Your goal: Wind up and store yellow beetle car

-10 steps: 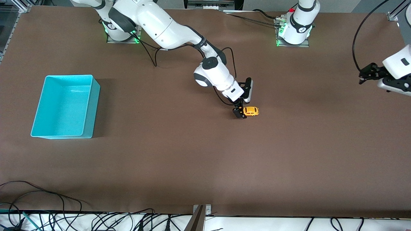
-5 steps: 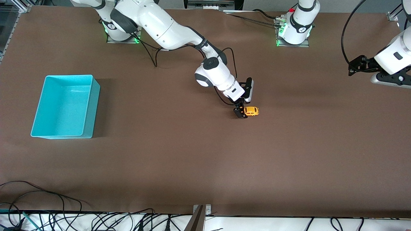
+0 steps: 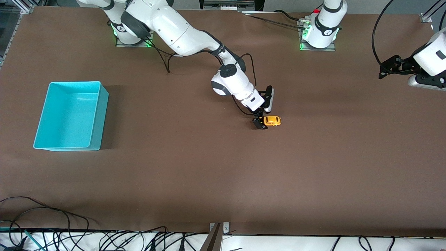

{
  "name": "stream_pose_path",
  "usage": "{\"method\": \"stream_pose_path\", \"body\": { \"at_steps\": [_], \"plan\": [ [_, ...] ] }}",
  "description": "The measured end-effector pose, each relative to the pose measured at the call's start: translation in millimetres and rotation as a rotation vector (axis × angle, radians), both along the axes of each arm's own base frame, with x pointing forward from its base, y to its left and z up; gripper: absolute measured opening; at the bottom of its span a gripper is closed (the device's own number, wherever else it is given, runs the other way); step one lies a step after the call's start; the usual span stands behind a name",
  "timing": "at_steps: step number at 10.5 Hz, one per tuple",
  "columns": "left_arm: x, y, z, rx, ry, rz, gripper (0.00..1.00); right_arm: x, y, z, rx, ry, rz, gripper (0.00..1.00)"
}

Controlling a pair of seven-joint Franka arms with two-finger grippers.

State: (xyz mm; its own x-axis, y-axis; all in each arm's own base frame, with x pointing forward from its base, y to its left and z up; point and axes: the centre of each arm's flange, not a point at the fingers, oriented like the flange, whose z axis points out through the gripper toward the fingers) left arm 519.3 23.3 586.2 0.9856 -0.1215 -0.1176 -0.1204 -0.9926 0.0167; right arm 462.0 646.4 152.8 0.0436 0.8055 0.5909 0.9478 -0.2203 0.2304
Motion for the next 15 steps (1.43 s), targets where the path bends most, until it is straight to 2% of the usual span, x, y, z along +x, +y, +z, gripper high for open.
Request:
{"method": "stream_pose_path", "body": {
  "at_steps": [2, 15],
  "plan": [
    [-0.2, -2.3, 11.2, -0.004, -0.01, 0.041, 1.0, 0.6, -0.4, -0.1, 0.0, -0.001, -0.001, 1.0],
    [0.5, 3.4, 10.3, -0.003, -0.007, 0.067, 1.0, 1.6, -3.9, -9.6, -0.006, -0.002, -0.005, 1.0]
  ]
}}
